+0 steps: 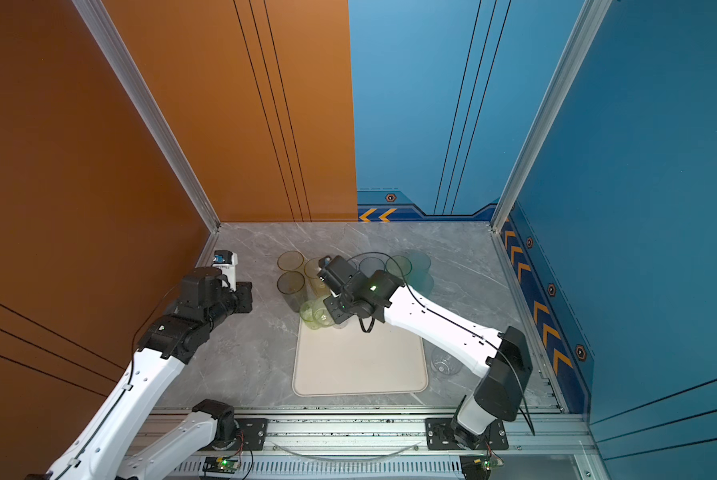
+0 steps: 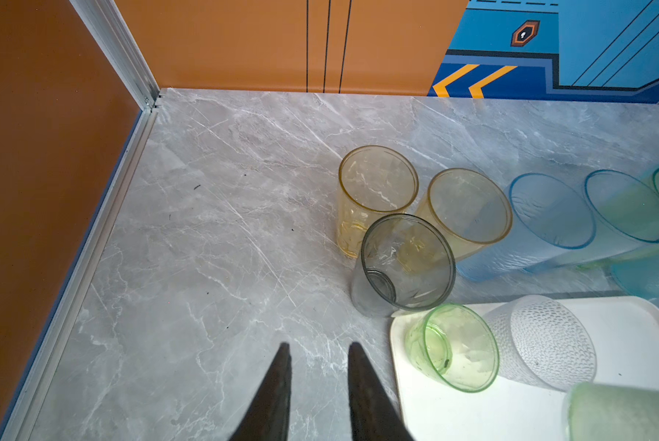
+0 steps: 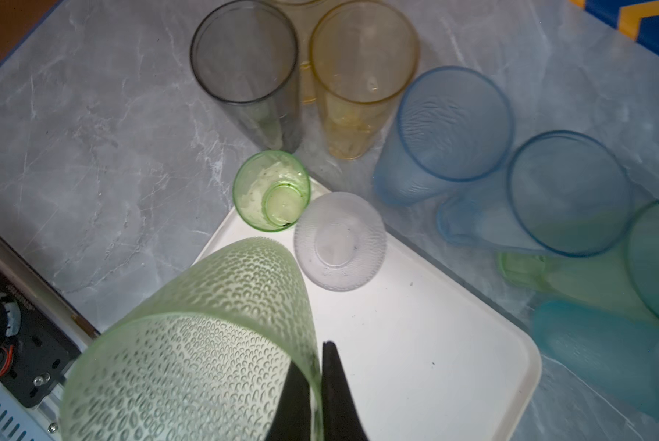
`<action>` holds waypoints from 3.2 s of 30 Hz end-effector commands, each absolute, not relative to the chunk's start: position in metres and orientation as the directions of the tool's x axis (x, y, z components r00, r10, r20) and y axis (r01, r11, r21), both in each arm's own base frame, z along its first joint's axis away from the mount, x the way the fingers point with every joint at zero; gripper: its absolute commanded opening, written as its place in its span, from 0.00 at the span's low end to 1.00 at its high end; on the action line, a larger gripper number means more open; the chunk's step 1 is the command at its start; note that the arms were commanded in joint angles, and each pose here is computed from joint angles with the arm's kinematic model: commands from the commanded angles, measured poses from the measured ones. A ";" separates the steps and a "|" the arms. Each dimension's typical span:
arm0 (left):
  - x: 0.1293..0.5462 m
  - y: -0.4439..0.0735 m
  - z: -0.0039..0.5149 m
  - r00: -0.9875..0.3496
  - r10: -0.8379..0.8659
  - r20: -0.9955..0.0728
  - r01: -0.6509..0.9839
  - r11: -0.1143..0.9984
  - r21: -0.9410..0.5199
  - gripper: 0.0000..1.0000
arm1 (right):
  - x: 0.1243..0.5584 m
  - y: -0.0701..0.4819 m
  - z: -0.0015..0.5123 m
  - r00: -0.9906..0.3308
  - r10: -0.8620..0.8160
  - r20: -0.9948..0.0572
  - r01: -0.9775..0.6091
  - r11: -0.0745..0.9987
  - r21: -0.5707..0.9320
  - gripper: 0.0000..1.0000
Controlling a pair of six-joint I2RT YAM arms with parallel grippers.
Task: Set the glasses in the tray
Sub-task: 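Carry the pale green frosted cup over the tray toward its far edge, then lower the pale green cup onto the tray beside the frosted cup, open right gripper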
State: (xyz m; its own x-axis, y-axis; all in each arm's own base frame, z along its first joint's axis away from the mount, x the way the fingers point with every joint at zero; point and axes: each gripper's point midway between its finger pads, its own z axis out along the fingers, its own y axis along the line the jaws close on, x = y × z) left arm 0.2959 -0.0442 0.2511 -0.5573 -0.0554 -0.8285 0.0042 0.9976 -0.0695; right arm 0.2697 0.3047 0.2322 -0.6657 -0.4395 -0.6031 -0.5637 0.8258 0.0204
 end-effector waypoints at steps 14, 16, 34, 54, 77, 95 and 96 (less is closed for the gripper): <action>0.299 -0.054 0.247 -0.590 -0.020 -0.807 0.055 0.996 -0.065 0.27 | 0.303 0.202 0.211 -0.786 -0.274 -0.554 -0.300 0.953 -0.047 0.00; 0.299 -0.055 0.247 -0.592 -0.018 -0.806 0.057 0.996 -0.063 0.27 | 0.306 0.204 0.205 -0.796 -0.285 -0.535 -0.300 0.952 -0.061 0.00; 0.302 -0.056 0.241 -0.608 -0.013 -0.794 0.058 0.996 -0.060 0.27 | 0.330 0.212 0.152 -0.860 -0.337 -0.383 -0.318 0.941 -0.113 0.00; 0.304 -0.057 0.235 -0.624 -0.007 -0.782 0.062 0.996 -0.058 0.27 | 0.333 0.229 0.127 -0.874 -0.364 -0.321 -0.354 0.931 -0.090 0.00; 0.305 -0.059 0.233 -0.632 -0.006 -0.775 0.066 0.996 -0.062 0.27 | 0.333 0.226 0.111 -0.889 -0.357 -0.286 -0.345 0.934 -0.091 0.00; 0.306 -0.060 0.234 -0.636 -0.003 -0.772 0.073 0.995 -0.063 0.27 | 0.331 0.221 0.100 -0.903 -0.343 -0.258 -0.335 0.939 -0.075 0.00; 0.305 -0.061 0.233 -0.636 -0.002 -0.772 0.073 0.995 -0.063 0.27 | 0.332 0.222 0.099 -0.903 -0.343 -0.258 -0.335 0.939 -0.074 0.00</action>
State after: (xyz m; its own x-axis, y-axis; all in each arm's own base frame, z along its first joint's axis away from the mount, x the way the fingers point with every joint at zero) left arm 0.3067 -0.0553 0.2259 -0.6383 -0.0174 -0.7696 0.0426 0.9974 -0.0579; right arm 0.3356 0.2238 0.1109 -0.8933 -0.3390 -0.2952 -0.3312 0.9404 -0.0777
